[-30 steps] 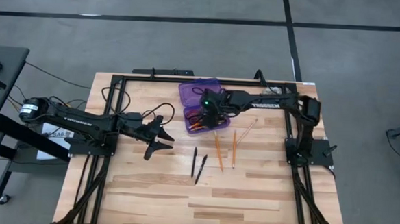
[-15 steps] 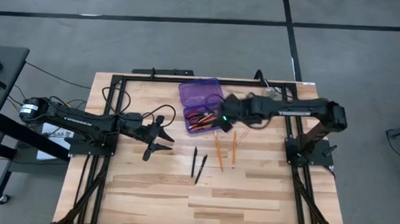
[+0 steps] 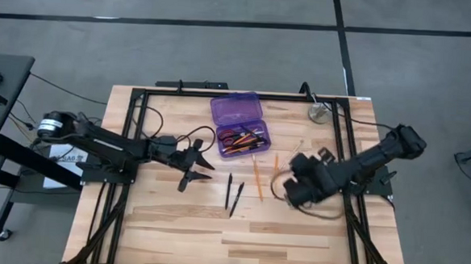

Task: Pick & place school supplies into a supply box
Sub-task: Put the black pen into the purple supply box

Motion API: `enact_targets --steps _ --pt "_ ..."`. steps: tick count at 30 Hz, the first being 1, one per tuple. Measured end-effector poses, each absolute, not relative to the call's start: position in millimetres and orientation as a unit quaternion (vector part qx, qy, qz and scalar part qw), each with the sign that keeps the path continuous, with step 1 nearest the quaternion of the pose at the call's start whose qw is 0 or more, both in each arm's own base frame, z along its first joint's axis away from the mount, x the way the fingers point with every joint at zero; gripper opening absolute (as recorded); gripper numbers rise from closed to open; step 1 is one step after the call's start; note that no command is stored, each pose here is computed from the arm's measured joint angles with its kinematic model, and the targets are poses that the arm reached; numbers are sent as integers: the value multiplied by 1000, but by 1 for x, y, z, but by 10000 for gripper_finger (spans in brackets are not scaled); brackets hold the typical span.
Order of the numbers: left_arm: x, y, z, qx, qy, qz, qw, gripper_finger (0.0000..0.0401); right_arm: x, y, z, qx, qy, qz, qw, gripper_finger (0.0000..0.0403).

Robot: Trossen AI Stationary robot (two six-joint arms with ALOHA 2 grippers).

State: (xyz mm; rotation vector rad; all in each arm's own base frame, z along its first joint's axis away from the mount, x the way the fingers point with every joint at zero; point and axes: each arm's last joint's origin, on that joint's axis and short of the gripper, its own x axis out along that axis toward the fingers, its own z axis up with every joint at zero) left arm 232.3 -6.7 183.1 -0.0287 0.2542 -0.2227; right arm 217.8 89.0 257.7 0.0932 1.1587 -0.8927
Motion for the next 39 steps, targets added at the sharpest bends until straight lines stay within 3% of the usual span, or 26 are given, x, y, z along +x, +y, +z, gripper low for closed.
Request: enact_targets --steps 11,16,22,30,39 --pt "261 -6 177 -47 109 -75 990 144 181 102 202 48 349 -390 850 107" --pt "271 -14 179 -97 107 -12 989 144 182 97 183 105 206 -431 872 107" --pt "273 -28 178 -184 98 144 967 144 192 108 162 127 84 -429 891 107" --pt "266 -79 183 -180 120 268 939 144 207 122 131 136 89 -422 892 107" --pt "270 -107 205 -214 98 297 926 144 202 143 107 134 108 -388 905 108"
